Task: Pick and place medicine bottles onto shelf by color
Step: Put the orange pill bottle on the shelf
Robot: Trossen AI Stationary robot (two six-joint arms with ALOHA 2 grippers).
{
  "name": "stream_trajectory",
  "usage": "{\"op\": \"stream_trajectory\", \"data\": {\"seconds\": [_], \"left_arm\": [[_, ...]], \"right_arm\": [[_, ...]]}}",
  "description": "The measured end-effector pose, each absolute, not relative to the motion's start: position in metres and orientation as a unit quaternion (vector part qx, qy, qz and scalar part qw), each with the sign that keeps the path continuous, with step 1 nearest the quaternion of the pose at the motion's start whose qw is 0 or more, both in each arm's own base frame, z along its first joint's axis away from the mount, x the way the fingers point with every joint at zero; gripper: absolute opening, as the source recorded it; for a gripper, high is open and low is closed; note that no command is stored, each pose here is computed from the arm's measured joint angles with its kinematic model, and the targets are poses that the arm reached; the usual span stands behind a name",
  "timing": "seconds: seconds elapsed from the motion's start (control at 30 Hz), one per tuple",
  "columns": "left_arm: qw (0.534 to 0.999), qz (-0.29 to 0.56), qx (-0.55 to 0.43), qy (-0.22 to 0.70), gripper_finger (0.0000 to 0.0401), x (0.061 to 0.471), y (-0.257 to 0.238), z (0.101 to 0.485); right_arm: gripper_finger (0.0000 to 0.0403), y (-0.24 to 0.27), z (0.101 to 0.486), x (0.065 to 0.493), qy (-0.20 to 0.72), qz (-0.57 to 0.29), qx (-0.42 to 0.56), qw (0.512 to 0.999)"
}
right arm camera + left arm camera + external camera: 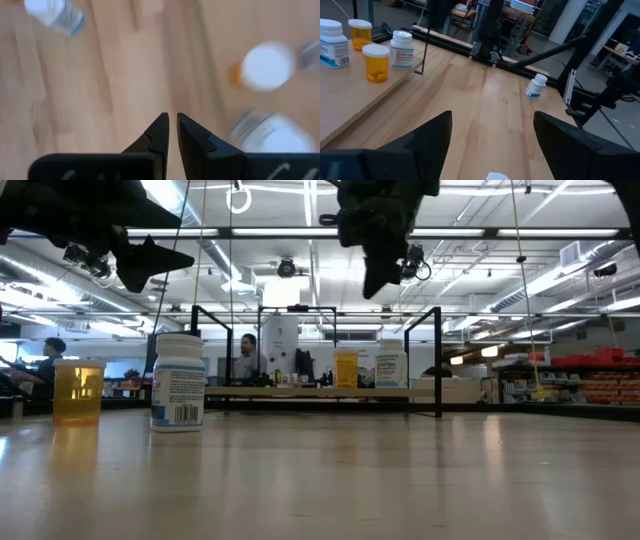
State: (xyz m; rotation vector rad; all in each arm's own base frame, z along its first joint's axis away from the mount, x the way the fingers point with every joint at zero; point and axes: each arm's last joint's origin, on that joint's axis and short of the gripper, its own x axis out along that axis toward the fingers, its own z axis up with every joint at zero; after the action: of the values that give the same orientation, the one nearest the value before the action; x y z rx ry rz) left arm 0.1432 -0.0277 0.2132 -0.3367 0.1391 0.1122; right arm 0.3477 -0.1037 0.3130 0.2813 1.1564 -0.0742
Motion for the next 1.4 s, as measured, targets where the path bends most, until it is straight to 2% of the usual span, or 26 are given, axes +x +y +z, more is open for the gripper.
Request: {"op": "stream_trajectory", "data": {"seconds": [0.17,0.3,0.47,0.6,0.83,1.03,1.4], "left_arm": [[0.982,0.052,-0.165,0.074,0.0286,0.144,-0.029,0.212],[0.981,0.056,-0.158,0.094,0.0286,0.148,-0.031,0.207],[0.983,0.073,-0.149,0.084,0.0286,0.156,-0.032,0.206],[0.986,0.072,-0.118,0.091,0.0286,0.163,-0.034,0.220],[0.972,0.086,-0.062,0.209,0.0286,0.186,-0.040,0.249],[0.953,0.088,-0.043,0.287,0.0286,0.216,-0.044,0.263],[0.909,0.031,-0.032,0.414,0.0286,0.253,-0.058,0.253]], "right_arm": [[0.0045,-0.064,0.275,0.328,0.561,-0.022,0.150,0.814],[0.0045,-0.031,0.246,0.313,0.540,-0.013,0.161,0.826],[0.0045,0.005,0.240,0.293,0.516,-0.038,0.120,0.848],[0.0045,0.024,0.240,0.281,0.476,-0.081,0.070,0.873],[0.0045,0.041,0.224,0.272,0.358,-0.154,0.027,0.921],[0.0045,0.047,0.210,0.266,0.358,-0.145,0.020,0.922],[0.0045,0.053,0.205,0.262,0.368,-0.138,-0.001,0.920]]}}
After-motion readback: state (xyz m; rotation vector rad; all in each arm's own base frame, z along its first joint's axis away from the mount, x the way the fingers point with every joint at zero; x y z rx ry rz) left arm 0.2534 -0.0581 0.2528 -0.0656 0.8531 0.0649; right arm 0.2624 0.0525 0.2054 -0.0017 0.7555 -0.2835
